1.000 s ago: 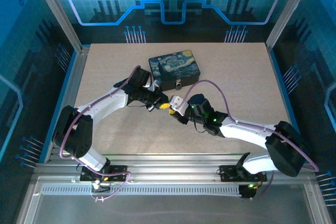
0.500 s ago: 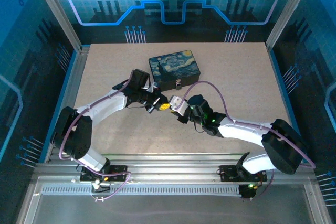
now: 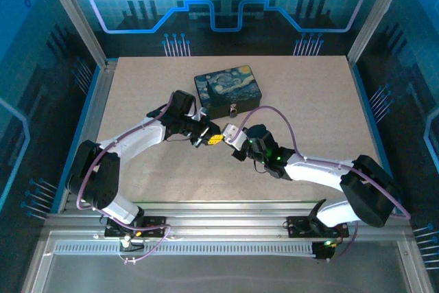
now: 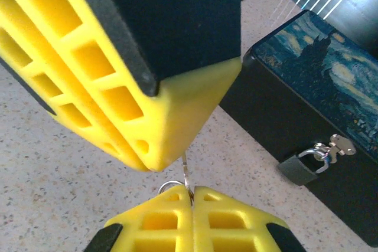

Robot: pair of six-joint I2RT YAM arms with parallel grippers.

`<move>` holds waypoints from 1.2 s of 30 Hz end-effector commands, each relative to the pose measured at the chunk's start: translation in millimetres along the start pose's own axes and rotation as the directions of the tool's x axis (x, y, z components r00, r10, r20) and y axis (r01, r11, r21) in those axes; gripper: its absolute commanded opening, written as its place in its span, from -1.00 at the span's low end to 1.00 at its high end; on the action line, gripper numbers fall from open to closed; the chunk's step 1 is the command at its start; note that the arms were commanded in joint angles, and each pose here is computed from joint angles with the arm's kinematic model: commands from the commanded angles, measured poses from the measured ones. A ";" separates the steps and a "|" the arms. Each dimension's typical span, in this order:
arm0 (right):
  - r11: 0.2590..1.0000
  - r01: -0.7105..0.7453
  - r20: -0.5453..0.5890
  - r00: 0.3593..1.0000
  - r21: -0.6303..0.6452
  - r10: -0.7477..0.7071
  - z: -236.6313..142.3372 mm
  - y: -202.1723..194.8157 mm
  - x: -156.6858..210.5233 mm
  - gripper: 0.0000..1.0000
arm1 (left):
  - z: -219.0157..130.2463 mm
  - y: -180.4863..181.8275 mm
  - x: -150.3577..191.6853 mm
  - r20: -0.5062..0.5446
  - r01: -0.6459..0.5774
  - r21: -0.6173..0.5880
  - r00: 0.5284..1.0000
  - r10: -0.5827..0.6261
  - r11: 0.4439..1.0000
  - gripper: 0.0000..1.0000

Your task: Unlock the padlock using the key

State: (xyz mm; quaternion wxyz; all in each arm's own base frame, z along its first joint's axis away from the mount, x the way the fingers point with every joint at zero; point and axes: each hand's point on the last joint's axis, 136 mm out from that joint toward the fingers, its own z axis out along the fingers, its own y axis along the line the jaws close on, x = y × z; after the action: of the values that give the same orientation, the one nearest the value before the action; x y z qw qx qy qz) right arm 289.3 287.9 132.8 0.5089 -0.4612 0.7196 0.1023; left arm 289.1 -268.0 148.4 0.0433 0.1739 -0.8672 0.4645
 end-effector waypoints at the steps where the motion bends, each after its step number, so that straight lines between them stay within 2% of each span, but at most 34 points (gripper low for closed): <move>1: 0.997 -0.077 0.039 0.996 -0.030 0.079 -10.2 -7.0 -11.4 -1.00 | -7.7 10.1 4.7 -0.007 0.014 -0.038 1.000 -0.014 0.999 -0.58; 4: 0.978 -0.157 0.004 0.987 -0.137 0.159 -17.8 1.3 -3.6 -1.00 | -16.5 10.0 -7.0 0.036 -0.022 -0.041 0.999 0.023 0.999 -0.33; 9: 0.909 -0.305 -0.092 0.952 -0.283 0.291 -30.7 13.6 8.3 -1.00 | -28.1 -10.7 -15.3 0.080 -0.228 0.005 0.971 0.227 0.974 -0.28; 12: 0.844 -0.383 -0.144 0.924 -0.376 0.355 -40.1 22.6 8.9 -1.00 | -31.6 -29.9 -7.9 0.087 -0.389 0.087 0.920 0.382 0.917 -0.28; 17: 0.766 -0.491 -0.186 0.870 -0.416 0.457 -52.7 17.4 3.6 -1.00 | -32.0 -32.1 1.9 0.111 -0.579 0.118 0.815 0.569 0.807 -0.29; 23: 0.645 -0.564 -0.231 0.816 -0.515 0.529 -62.0 16.8 -13.5 -0.98 | -12.4 -26.9 14.2 0.074 -0.647 0.157 0.761 0.644 0.746 -0.28; 26: 0.612 -0.583 -0.263 0.803 -0.534 0.535 -60.5 17.4 -16.9 -0.97 | -3.0 -31.5 19.8 0.064 -0.669 0.184 0.739 0.670 0.720 -0.27; 36: 0.539 -0.638 -0.341 0.761 -0.550 0.552 -52.2 17.5 -13.8 -0.97 | 1.4 -33.0 20.3 0.078 -0.664 0.231 0.741 0.667 0.711 -0.30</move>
State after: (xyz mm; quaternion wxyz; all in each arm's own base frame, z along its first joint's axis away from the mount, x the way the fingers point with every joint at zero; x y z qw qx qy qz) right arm 247.2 272.2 157.1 0.2338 -0.3459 0.7885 0.4515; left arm 287.2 -286.4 177.0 -0.1471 -0.1313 -0.8219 0.5344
